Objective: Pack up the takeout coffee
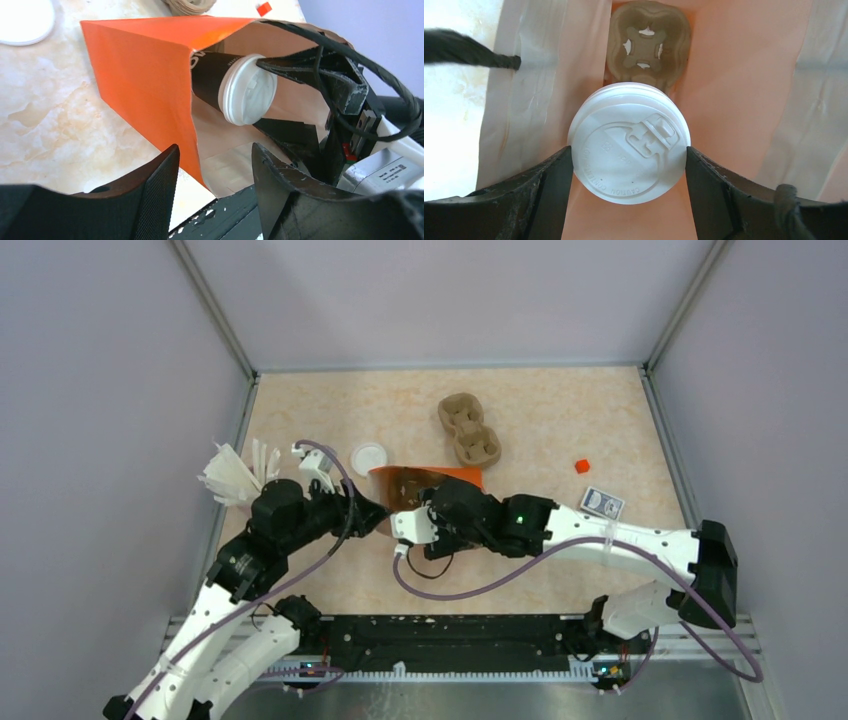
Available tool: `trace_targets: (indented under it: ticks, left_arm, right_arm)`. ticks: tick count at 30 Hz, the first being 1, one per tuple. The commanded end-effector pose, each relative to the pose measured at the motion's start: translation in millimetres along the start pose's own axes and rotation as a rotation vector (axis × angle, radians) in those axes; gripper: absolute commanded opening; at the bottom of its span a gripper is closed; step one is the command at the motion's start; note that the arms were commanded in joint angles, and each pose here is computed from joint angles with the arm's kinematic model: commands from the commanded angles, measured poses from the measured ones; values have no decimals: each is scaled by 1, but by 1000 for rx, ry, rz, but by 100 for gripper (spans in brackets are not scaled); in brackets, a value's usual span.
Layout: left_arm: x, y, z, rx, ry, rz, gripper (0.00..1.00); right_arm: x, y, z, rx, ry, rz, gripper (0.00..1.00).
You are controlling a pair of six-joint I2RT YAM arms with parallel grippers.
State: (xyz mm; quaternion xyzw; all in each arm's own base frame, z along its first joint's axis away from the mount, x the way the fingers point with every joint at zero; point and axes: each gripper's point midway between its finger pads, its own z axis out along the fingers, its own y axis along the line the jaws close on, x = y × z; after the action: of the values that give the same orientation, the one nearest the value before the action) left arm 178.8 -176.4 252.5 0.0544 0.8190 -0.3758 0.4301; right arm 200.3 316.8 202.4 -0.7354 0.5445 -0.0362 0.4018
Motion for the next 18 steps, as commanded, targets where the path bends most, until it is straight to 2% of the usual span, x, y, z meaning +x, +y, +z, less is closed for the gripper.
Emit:
trace_targets:
  ticks: [1,8,12,15,18]
  left_arm:
    - [-27,-1,-9,-57,-86,-8,61]
    - [-23,11,-3,-124,-28,18,58]
    - [-23,8,1,-103,-24,22,50]
    - [-23,7,4,-87,-22,58,39]
    - [-26,-1,5,-24,-32,137,19]
  right_arm:
    - [-6,-12,-10,55,-52,47,62]
    - [0,-9,-15,51,-44,53,62]
    - [3,-6,-16,48,-36,60,62]
    - [5,-5,-17,46,-34,63,62]
    - [9,-3,-16,41,-19,43,62]
